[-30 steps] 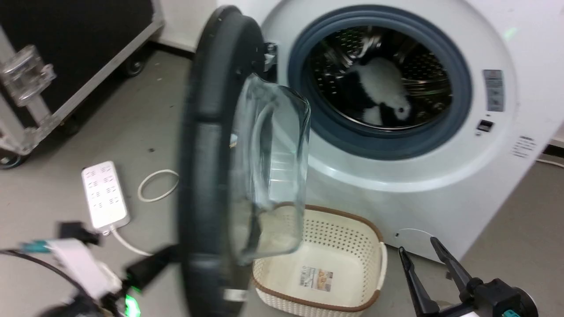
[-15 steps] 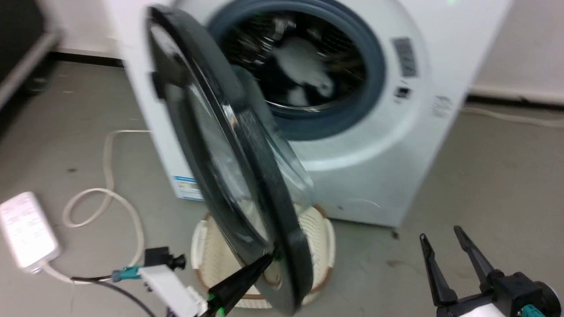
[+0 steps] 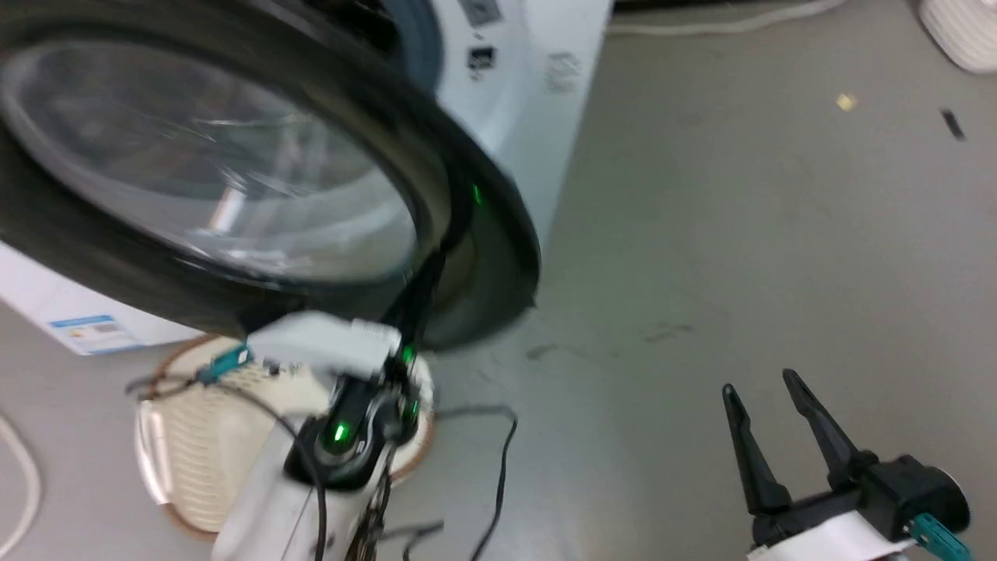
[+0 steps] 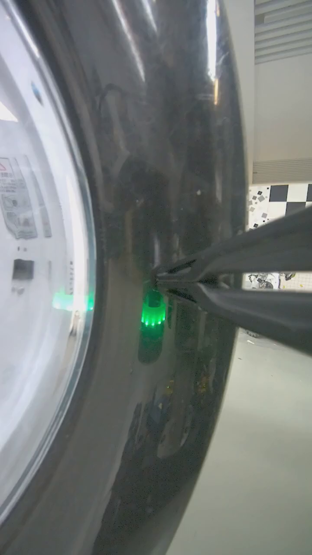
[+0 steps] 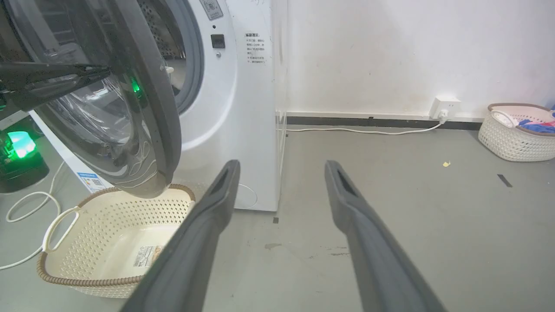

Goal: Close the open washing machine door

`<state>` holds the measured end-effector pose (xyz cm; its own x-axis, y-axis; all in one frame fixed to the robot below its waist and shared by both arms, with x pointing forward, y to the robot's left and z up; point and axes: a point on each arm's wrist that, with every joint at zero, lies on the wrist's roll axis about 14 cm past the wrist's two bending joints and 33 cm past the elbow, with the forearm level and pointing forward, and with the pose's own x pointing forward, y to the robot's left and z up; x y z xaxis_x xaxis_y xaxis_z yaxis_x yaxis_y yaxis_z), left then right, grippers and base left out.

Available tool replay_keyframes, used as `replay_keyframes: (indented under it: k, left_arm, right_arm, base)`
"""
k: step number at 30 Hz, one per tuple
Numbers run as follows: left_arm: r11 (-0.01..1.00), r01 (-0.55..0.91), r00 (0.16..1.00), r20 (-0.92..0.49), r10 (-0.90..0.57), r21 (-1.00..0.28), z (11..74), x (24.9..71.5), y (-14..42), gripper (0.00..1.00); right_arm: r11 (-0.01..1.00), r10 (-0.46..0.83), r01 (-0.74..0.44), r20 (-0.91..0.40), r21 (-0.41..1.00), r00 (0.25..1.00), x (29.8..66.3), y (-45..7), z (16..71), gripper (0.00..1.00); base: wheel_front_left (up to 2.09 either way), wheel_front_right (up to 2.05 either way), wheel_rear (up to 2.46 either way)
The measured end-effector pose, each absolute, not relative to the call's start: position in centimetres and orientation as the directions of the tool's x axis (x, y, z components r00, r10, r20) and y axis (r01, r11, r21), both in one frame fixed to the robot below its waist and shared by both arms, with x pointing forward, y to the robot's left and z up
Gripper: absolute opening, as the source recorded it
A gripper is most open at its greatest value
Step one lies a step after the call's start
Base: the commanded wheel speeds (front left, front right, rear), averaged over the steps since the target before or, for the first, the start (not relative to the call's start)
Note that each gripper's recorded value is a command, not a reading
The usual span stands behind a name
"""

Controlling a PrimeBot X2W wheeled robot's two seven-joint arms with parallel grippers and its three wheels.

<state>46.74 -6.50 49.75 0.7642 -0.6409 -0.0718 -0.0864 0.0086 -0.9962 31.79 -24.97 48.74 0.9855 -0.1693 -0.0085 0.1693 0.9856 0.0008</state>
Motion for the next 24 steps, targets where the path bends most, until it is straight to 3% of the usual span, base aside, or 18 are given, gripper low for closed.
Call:
replay_keyframes:
  k: [9,17,20,21,22,24]
  left_arm:
    - [-0.003,-0.088,0.763,-0.065,-0.643,-0.996,48.5,49.3,-11.8,0.00]
    - [0.052,-0.004,0.801,-0.035,-0.598,-0.999,49.6,48.9,-9.2,0.00]
    - [0.123,0.057,0.814,-0.025,-0.581,-0.991,49.9,47.6,-7.2,0.00]
    - [0.160,0.086,0.816,-0.023,-0.578,-0.983,49.9,46.9,-6.3,0.42]
    - [0.198,0.120,0.821,-0.015,-0.571,-0.973,50.0,46.3,-5.4,0.96]
    - [0.293,0.195,0.835,0.002,-0.550,-0.936,50.1,45.0,-3.3,1.00]
  right_arm:
    - [0.970,-0.245,0.244,-0.049,-0.017,0.968,30.9,-26.8,47.9,1.00]
    - [0.980,-0.200,0.200,0.003,0.010,0.980,31.6,-25.6,49.1,1.00]
    - [0.984,-0.179,0.178,0.024,0.011,0.984,31.5,-25.1,49.6,1.00]
    - [0.986,-0.169,0.169,0.030,0.012,0.985,31.4,-24.9,49.8,1.00]
    - [0.988,-0.157,0.156,0.036,0.013,0.987,31.4,-24.7,49.9,1.00]
    - [0.991,-0.132,0.131,0.046,0.014,0.990,31.4,-24.1,50.1,1.00]
  base:
    - [0.00,0.00,0.00]
    - [0.00,0.00,0.00]
    - [0.00,0.00,0.00]
    - [0.00,0.00,0.00]
    - [0.00,0.00,0.00]
    - [0.00,0.00,0.00]
